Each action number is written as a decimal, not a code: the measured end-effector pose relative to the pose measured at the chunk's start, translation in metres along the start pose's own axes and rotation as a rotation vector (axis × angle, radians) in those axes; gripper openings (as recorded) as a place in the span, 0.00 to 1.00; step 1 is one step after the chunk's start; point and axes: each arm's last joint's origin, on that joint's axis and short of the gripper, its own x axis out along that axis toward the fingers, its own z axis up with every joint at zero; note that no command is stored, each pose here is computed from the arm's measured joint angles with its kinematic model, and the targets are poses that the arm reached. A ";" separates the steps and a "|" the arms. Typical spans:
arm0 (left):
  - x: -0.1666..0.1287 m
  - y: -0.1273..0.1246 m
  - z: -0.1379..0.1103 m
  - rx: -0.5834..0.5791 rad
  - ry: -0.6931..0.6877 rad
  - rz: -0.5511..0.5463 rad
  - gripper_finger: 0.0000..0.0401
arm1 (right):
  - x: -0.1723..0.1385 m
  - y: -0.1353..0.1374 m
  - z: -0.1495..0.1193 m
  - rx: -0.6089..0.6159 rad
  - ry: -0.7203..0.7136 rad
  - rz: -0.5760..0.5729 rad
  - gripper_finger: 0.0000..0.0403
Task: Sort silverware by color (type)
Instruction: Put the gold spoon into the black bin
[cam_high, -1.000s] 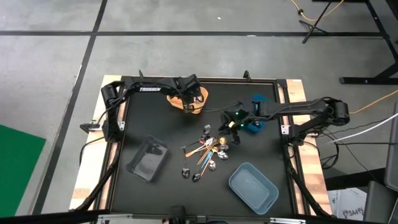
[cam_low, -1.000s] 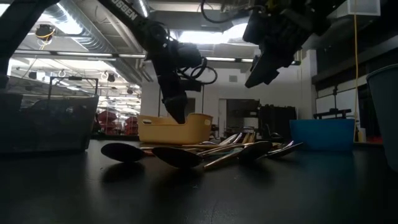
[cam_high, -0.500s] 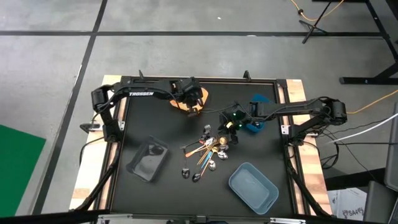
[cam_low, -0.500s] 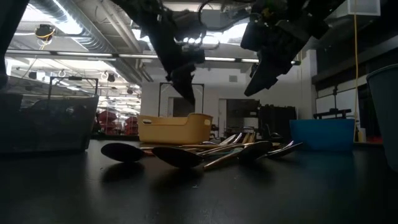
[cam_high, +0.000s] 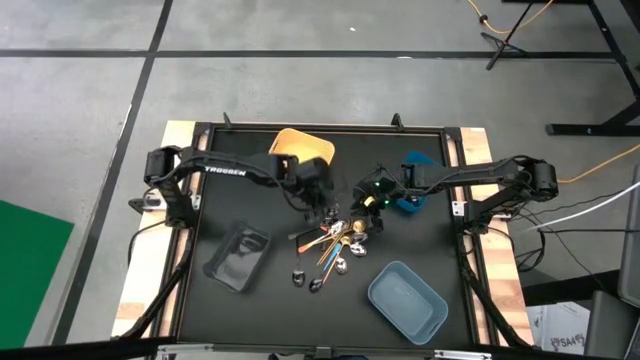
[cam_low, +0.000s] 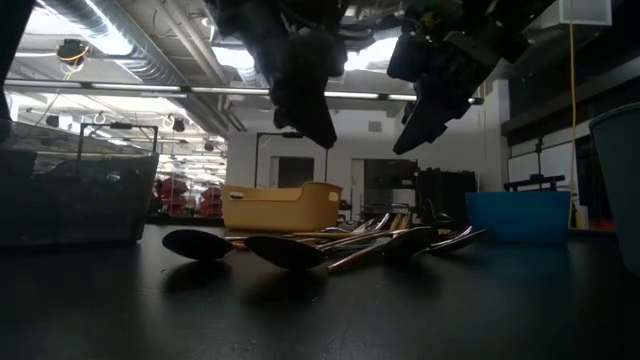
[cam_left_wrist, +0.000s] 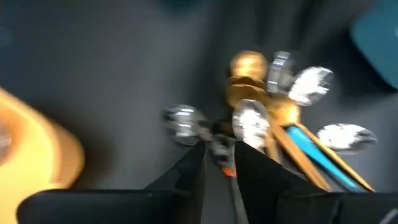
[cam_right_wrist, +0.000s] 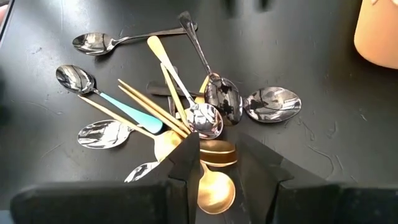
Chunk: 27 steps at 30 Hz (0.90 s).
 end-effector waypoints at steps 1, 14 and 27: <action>0.000 -0.006 -0.001 0.014 0.002 -0.009 0.19 | 0.000 0.000 0.000 0.000 0.000 0.000 0.23; 0.004 -0.064 -0.016 0.107 0.009 0.005 0.19 | 0.000 0.000 0.000 0.001 -0.003 0.000 0.23; 0.033 -0.084 -0.030 0.100 0.065 -0.008 0.34 | 0.000 0.000 0.000 0.003 0.002 -0.001 0.23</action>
